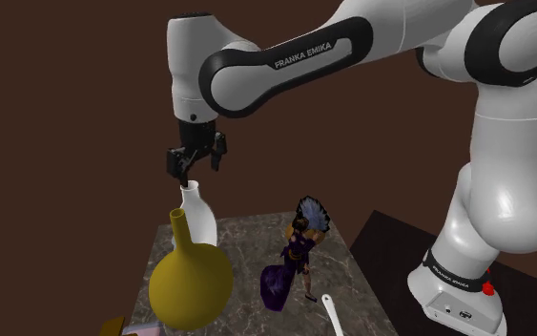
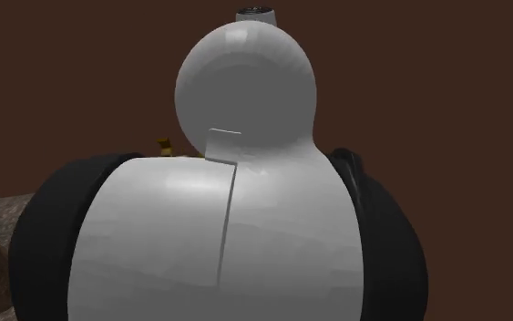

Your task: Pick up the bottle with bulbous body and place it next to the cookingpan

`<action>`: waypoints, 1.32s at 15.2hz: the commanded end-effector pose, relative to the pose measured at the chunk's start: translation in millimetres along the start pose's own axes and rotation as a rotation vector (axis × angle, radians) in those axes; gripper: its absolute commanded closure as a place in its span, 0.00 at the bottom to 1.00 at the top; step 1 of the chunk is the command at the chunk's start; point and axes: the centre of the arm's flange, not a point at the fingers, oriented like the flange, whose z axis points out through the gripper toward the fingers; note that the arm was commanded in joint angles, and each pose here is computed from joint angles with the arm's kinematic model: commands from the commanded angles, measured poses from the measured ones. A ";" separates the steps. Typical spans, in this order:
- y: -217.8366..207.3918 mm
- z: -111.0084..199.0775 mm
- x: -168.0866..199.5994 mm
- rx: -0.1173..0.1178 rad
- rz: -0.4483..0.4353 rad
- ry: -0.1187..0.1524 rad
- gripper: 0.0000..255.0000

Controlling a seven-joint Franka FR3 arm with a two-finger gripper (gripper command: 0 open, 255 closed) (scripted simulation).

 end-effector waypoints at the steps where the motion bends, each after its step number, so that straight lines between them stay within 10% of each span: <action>1: -22.7 12.3 12.9 0.006 -0.008 -0.004 0.00; 17: -23.5 52.5 13.0 0.006 -0.008 -0.004 0.00; 18: -23.5 52.5 13.0 0.006 -0.008 -0.004 1.00; 20: -23.5 52.5 13.0 0.006 -0.008 -0.004 1.00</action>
